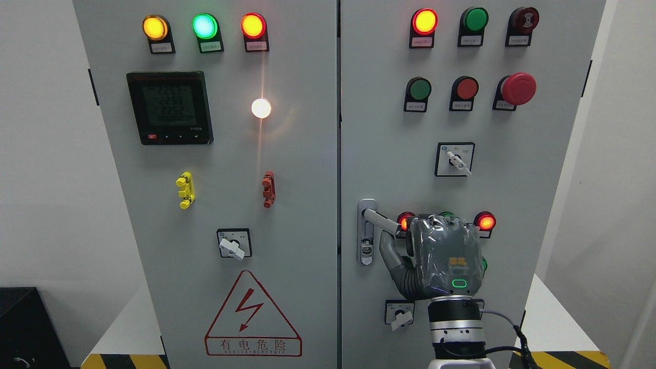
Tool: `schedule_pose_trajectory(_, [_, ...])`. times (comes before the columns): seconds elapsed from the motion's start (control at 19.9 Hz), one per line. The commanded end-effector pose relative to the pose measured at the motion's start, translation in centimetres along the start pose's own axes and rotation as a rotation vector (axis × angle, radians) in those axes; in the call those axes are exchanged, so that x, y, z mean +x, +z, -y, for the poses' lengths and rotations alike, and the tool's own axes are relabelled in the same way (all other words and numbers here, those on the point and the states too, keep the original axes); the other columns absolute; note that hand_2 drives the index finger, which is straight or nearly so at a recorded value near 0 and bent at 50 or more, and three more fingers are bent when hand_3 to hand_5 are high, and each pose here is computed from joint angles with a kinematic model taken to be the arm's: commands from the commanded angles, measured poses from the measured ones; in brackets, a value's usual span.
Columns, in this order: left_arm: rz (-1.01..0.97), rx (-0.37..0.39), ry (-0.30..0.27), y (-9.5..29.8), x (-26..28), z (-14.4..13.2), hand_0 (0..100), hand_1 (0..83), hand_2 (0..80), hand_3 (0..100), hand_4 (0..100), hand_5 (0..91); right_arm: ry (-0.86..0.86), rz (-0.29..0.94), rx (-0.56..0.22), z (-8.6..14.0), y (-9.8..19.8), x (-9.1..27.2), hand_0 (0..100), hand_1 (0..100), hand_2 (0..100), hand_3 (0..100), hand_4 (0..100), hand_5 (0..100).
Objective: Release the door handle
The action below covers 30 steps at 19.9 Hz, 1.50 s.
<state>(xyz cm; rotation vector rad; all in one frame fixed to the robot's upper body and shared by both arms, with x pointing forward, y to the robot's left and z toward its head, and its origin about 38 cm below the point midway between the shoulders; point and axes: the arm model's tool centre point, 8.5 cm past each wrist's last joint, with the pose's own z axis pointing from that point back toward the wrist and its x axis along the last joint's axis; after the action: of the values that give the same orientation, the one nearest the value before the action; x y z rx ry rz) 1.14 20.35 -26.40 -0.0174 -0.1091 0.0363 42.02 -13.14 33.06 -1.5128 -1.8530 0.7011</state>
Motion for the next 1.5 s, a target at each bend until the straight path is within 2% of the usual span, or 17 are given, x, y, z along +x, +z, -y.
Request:
schedule_pose_trajectory(0.0, [-0.003, 0.004, -0.003, -0.01, 0.68, -0.11, 12, 55.6, 0.0, 0, 0, 0.0, -0.001, 0.002, -0.006, 0.24, -0.09, -0.04, 57, 41, 93, 100, 100, 100])
schedule_pose_trajectory(1.45, [-0.003, 0.004, -0.003, -0.01, 0.68, -0.11, 12, 55.6, 0.0, 0, 0, 0.0, 0.002, 0.002, -0.017, 0.59, -0.50, -0.16, 57, 41, 93, 100, 100, 100])
